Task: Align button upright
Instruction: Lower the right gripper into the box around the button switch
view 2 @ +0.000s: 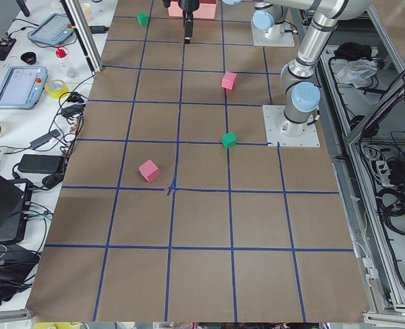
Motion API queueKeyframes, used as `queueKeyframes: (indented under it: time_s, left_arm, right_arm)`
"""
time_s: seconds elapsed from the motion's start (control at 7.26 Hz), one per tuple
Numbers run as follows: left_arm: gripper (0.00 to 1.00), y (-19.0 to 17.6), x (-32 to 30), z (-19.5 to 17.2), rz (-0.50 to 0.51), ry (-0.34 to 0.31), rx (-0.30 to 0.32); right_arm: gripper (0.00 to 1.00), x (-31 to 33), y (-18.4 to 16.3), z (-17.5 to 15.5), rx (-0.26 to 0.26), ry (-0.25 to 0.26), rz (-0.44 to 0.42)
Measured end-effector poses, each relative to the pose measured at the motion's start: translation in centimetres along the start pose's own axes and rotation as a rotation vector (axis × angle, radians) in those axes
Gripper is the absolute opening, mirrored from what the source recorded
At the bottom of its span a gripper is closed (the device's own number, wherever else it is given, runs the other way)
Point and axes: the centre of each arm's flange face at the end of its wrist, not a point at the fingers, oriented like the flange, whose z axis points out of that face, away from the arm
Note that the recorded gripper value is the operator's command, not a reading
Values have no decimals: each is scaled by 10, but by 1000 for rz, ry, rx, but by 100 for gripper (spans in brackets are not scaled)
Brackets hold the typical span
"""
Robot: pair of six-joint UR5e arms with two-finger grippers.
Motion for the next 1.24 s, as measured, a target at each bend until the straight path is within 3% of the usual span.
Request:
queueKeyframes:
  time_s: [0.69, 1.24]
  left_arm:
    - [100, 1, 0, 0, 0, -4, -1]
    - [100, 1, -1, -1, 0, -6, -1]
  right_arm:
    - [100, 0, 0, -1, 0, 2, -3]
    - [100, -2, 8, -2, -55, -2, -9]
